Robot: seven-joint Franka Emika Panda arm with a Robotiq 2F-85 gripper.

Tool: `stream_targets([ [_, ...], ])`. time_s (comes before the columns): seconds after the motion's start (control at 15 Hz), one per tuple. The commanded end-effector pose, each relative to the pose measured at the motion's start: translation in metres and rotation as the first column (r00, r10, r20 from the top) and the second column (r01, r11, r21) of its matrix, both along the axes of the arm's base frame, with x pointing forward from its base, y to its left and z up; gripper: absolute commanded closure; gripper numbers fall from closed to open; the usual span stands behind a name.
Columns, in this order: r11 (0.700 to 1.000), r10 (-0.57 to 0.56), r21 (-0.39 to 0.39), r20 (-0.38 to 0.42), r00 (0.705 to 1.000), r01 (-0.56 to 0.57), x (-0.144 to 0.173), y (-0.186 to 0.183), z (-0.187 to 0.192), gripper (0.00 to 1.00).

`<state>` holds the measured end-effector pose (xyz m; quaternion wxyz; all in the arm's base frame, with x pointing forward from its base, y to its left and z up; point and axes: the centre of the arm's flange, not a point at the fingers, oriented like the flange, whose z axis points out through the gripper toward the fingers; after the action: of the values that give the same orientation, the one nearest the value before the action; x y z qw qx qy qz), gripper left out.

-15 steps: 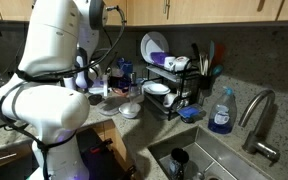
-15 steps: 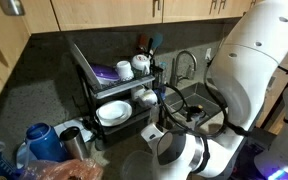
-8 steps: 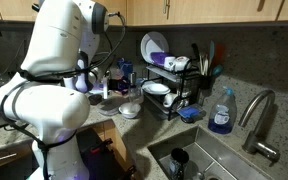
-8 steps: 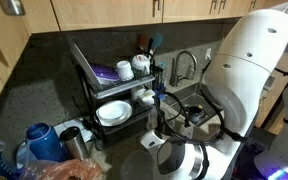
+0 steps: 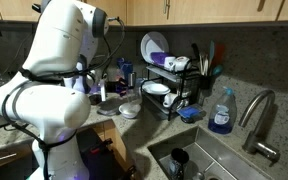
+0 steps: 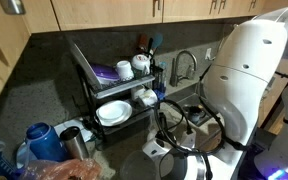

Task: Pour the contents in the clear bowl into the white bowl

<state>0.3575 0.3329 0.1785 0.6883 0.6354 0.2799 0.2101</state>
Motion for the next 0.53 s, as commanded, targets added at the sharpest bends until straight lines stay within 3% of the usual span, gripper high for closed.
stream_targets([
  [0.0,0.999,-0.01,-0.043,0.031,0.999,0.011,0.0015,0.0026,0.006,0.99],
  [0.47,0.998,-0.017,-0.062,0.058,0.998,0.02,-0.0021,0.0039,0.0135,0.99],
])
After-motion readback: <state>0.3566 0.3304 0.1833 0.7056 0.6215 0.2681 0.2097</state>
